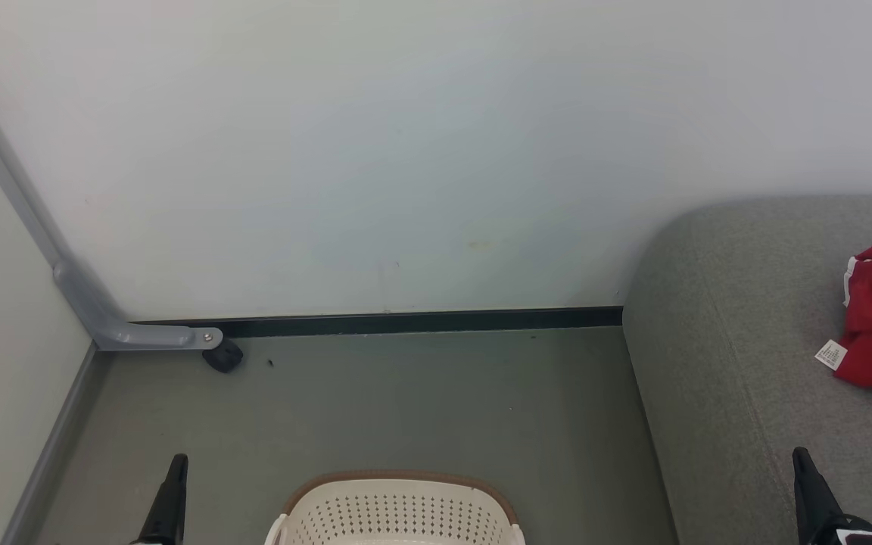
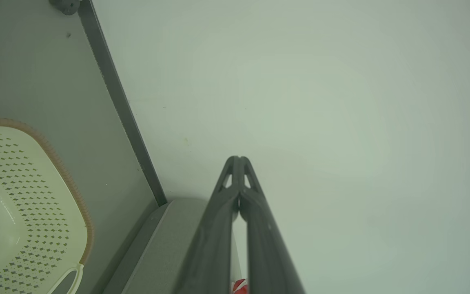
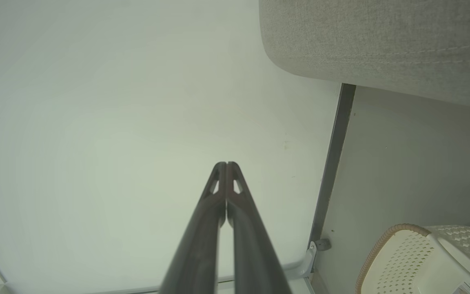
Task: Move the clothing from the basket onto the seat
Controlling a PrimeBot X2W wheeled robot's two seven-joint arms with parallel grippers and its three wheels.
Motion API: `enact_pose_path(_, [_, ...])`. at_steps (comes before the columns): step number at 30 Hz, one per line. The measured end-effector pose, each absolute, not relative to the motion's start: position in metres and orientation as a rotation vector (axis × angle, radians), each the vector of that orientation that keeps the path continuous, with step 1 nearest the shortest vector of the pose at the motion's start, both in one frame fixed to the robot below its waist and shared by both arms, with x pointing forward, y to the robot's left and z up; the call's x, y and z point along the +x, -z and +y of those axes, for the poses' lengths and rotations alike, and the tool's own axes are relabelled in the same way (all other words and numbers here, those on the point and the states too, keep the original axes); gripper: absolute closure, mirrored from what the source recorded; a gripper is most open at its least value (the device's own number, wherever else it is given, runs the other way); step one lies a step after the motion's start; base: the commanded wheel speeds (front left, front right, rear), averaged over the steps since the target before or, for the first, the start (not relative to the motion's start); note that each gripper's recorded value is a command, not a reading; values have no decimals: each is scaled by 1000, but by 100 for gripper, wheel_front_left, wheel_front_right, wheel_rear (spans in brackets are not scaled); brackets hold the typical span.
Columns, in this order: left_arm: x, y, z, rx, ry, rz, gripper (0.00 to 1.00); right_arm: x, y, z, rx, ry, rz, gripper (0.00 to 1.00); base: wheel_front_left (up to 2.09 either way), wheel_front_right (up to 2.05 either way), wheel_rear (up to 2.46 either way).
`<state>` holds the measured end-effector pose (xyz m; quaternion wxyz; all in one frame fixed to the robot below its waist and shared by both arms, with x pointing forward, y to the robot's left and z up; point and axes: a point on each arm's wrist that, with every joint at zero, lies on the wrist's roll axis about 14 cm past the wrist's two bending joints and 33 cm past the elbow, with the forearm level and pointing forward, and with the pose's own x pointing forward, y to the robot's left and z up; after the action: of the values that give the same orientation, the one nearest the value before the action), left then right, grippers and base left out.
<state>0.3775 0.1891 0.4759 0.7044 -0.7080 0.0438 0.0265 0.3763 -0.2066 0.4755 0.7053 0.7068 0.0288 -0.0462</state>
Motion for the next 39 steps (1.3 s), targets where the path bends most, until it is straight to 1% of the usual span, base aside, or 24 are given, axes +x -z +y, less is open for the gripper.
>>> enact_pose_path(39, [378,-476,189,-1575,-59,98,100,377,-476,-207,1572,102,63,100,0,0,0])
